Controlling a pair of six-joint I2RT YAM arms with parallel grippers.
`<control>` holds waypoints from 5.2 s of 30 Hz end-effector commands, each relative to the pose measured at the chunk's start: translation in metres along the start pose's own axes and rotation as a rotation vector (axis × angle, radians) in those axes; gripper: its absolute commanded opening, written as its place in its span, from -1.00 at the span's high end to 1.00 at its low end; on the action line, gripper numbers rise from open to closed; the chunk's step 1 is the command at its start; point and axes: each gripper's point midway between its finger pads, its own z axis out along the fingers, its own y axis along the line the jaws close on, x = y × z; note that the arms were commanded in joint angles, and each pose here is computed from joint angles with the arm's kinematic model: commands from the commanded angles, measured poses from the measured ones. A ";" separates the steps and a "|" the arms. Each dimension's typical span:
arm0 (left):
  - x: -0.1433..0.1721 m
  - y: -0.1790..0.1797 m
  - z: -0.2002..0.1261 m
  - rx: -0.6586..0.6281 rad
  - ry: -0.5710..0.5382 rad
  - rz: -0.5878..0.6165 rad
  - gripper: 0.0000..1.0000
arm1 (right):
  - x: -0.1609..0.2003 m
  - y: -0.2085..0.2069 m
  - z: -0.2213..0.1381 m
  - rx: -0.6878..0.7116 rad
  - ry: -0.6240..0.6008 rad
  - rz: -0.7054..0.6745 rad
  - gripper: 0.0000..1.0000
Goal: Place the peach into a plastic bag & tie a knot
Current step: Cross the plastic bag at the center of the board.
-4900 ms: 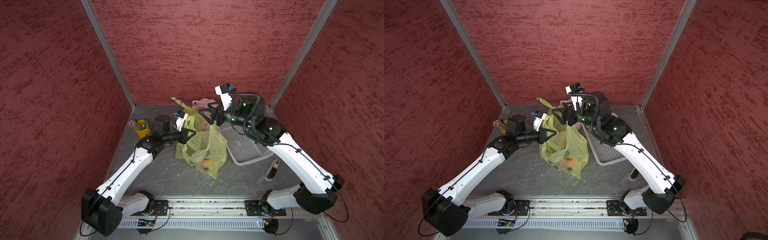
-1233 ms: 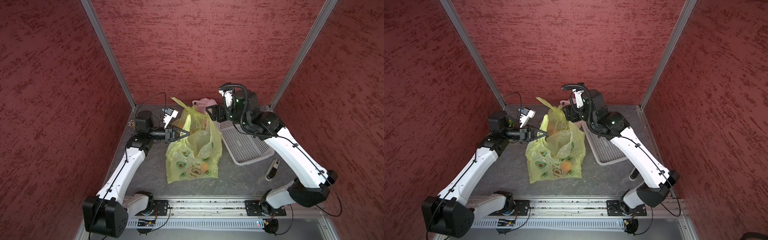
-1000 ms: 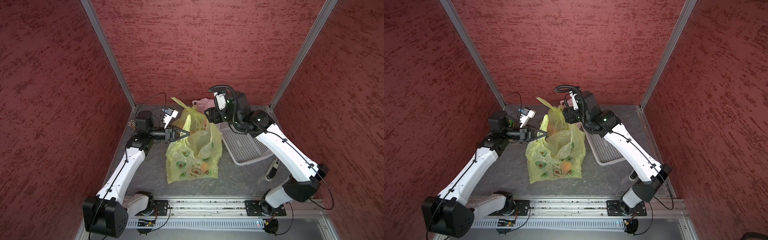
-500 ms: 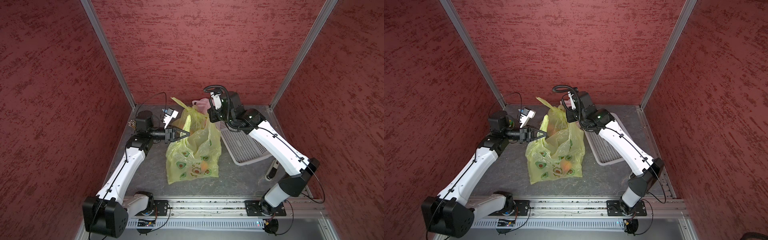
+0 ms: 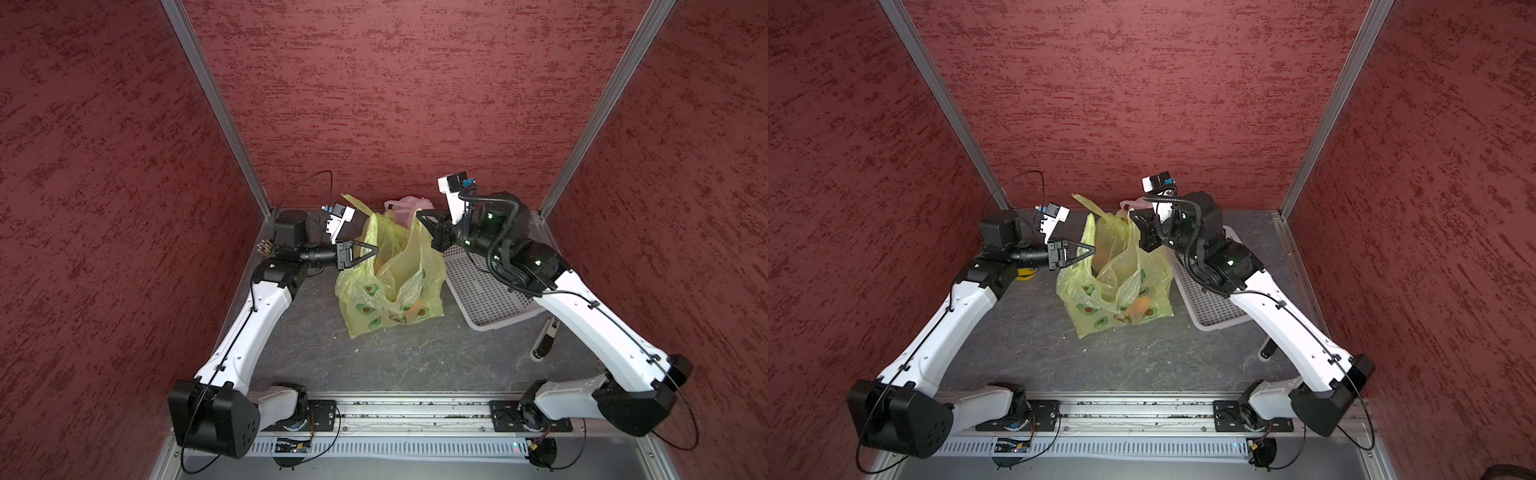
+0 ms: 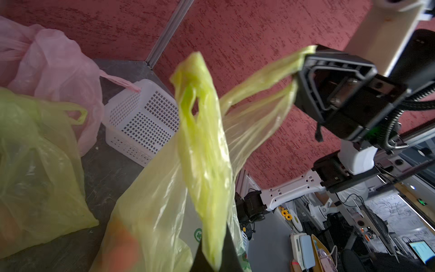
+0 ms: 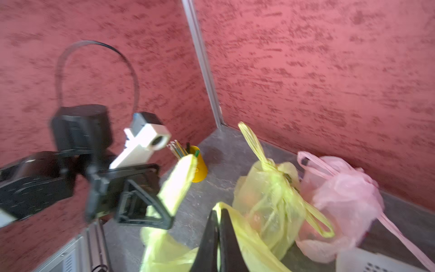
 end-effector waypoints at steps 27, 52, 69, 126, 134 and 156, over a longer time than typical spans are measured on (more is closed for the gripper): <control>0.029 -0.009 0.058 -0.116 0.172 0.290 0.54 | 0.056 0.047 0.024 -0.373 0.201 -0.004 1.00; 0.038 -0.046 0.050 0.139 0.229 0.252 0.22 | 0.074 0.038 0.037 -0.360 0.273 -0.038 1.00; 0.027 -0.055 0.038 0.250 0.182 0.201 0.18 | 0.075 0.039 0.039 -0.372 0.264 -0.016 1.00; 0.011 -0.033 0.047 0.122 0.004 0.245 1.00 | 0.079 0.053 0.036 -0.476 0.256 0.155 0.81; 0.017 -0.038 0.044 0.143 0.022 0.259 1.00 | 0.025 0.003 0.020 -0.220 0.100 0.239 -0.10; 0.022 -0.049 0.050 0.195 0.088 0.269 1.00 | 0.067 0.025 0.057 -0.483 0.299 0.418 0.05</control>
